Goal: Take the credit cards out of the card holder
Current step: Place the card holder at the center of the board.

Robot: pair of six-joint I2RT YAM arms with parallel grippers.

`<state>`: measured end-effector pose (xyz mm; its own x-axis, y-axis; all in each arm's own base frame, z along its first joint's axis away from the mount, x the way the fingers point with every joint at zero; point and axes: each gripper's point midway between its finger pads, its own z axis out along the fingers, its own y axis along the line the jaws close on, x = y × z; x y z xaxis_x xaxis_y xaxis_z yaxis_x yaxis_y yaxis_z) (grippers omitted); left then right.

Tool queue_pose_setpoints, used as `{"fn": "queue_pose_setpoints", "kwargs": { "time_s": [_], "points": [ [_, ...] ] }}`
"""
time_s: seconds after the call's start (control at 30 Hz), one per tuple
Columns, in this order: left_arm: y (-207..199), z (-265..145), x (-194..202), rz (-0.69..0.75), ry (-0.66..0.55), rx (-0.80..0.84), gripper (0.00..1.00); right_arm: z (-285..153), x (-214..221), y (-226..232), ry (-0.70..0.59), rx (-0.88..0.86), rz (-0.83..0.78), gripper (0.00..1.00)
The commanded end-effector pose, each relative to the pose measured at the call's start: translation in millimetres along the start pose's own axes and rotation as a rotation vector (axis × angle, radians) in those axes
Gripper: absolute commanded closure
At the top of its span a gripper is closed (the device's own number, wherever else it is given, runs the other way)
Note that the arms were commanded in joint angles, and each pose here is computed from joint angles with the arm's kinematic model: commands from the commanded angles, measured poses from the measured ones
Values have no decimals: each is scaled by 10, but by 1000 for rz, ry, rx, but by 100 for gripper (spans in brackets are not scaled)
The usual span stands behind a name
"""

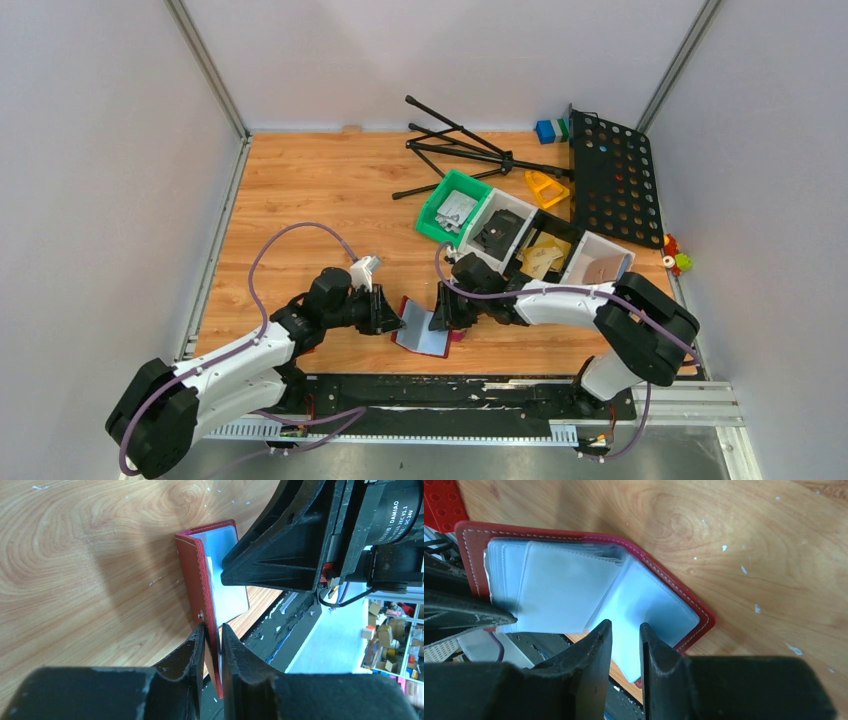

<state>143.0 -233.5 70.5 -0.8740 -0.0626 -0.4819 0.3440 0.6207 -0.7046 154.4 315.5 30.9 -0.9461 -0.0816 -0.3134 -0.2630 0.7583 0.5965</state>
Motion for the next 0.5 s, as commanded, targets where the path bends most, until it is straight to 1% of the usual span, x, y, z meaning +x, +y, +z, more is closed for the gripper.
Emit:
{"fn": "queue_pose_setpoints", "kwargs": {
  "time_s": [0.0, 0.07, 0.17, 0.23, 0.33, 0.47],
  "points": [
    [-218, -3, -168, 52, -29, 70, 77, 42, -115, 115, -34, -27, -21, 75],
    [-221, 8, -158, 50, -20, 74, 82, 41, -109, 111, -33, -24, -22, 76],
    [-303, 7, -165, 58, -20, 110, 94, 46, -99, 92, -34, -19, -25, 76],
    [-363, 7, -156, 68, -17, 134, 100, 63, -77, 56, -34, -8, -29, 76],
    [-426, 17, -134, 80, -8, 152, 100, 106, -19, -30, -20, 18, -26, 77],
    [-528, 40, -91, 92, 8, 186, 100, 156, -34, -39, -37, 4, -22, 78]
  ]
}}
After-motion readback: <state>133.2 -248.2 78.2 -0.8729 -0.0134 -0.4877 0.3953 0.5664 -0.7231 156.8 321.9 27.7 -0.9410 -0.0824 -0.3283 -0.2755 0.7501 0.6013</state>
